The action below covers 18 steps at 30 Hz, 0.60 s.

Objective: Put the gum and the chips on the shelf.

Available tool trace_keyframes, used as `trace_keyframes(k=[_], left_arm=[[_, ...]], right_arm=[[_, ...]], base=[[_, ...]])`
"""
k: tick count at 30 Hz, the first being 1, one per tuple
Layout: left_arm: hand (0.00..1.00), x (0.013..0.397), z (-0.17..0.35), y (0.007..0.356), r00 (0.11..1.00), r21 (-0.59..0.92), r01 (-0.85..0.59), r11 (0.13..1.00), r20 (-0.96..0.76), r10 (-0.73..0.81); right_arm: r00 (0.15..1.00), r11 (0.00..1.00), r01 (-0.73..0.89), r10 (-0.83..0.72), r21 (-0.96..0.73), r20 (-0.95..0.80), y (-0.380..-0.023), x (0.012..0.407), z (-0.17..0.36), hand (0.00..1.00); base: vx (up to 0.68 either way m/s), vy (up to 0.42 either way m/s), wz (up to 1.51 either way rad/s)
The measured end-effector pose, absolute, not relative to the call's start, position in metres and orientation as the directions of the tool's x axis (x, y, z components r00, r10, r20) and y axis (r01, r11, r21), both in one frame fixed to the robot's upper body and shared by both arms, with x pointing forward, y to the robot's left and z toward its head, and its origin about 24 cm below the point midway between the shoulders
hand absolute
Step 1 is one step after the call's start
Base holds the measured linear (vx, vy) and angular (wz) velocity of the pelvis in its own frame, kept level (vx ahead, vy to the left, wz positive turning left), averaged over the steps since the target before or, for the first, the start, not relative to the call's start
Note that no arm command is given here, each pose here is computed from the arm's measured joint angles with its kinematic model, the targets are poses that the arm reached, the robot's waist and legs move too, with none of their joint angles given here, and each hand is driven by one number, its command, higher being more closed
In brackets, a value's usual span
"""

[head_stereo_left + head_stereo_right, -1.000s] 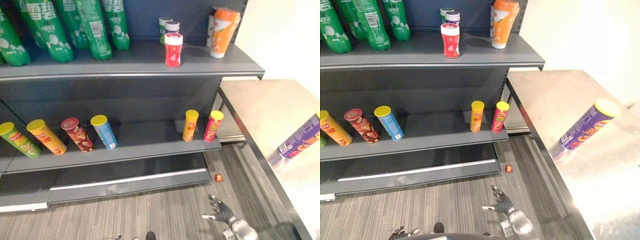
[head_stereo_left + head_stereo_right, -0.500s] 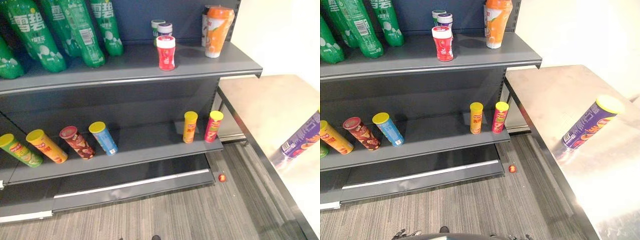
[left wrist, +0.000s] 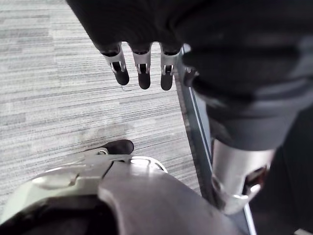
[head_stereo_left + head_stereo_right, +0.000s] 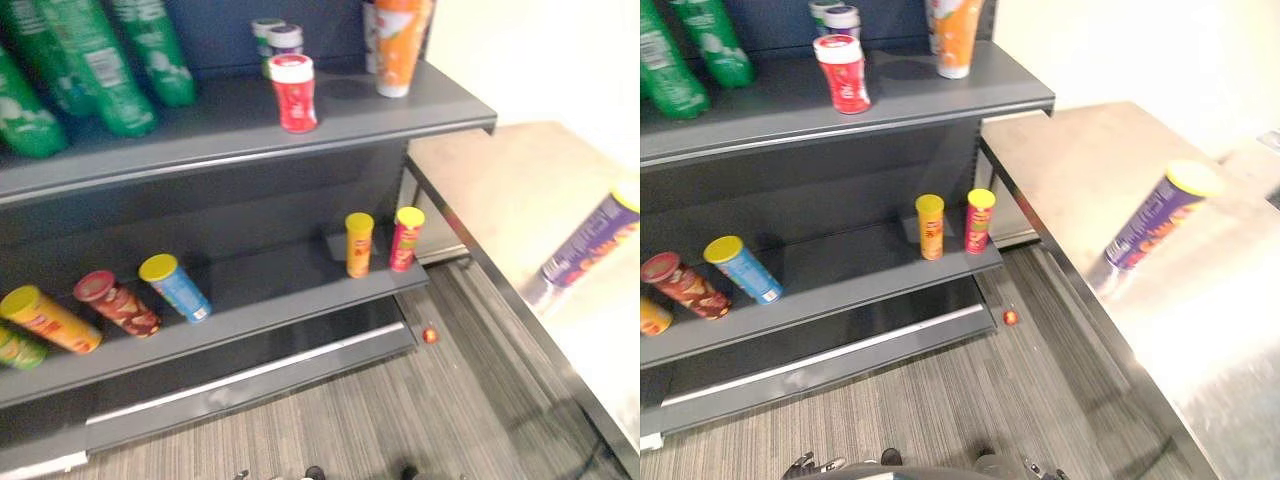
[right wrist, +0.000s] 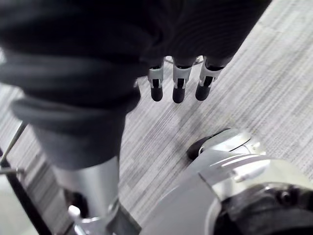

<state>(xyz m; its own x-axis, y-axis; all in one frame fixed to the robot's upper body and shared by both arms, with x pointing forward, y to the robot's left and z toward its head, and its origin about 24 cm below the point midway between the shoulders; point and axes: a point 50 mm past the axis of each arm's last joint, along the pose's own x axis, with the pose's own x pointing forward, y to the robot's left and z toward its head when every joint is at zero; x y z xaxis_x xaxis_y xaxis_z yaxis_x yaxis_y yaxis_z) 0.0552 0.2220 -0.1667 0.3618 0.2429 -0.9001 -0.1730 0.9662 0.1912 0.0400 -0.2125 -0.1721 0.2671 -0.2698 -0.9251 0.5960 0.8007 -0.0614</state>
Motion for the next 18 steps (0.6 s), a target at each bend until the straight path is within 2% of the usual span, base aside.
trace_keyframes(k=[2,9,18], left_arm=[[0.00,0.055,-0.167,0.222,0.362,0.188,-0.192,0.963,-0.899,0.247],[0.00,0.064,-0.166,0.221,0.375,0.181,-0.178,0.967,-0.896,0.237],[0.00,0.071,-0.166,0.212,0.395,0.155,-0.161,0.975,-0.895,0.208]], right_arm=[[0.269,0.768,0.639,-0.283,-0.049,-0.920,-0.211,0.039,-0.172,0.00],[0.259,0.764,0.642,-0.296,-0.066,-0.919,-0.211,0.034,-0.171,0.00],[0.275,0.772,0.631,-0.317,-0.078,-0.908,-0.224,0.046,-0.168,0.00]], base=[[-0.14,0.051,-1.24],[-0.03,-0.056,-1.12],[-0.08,-0.071,-0.37]])
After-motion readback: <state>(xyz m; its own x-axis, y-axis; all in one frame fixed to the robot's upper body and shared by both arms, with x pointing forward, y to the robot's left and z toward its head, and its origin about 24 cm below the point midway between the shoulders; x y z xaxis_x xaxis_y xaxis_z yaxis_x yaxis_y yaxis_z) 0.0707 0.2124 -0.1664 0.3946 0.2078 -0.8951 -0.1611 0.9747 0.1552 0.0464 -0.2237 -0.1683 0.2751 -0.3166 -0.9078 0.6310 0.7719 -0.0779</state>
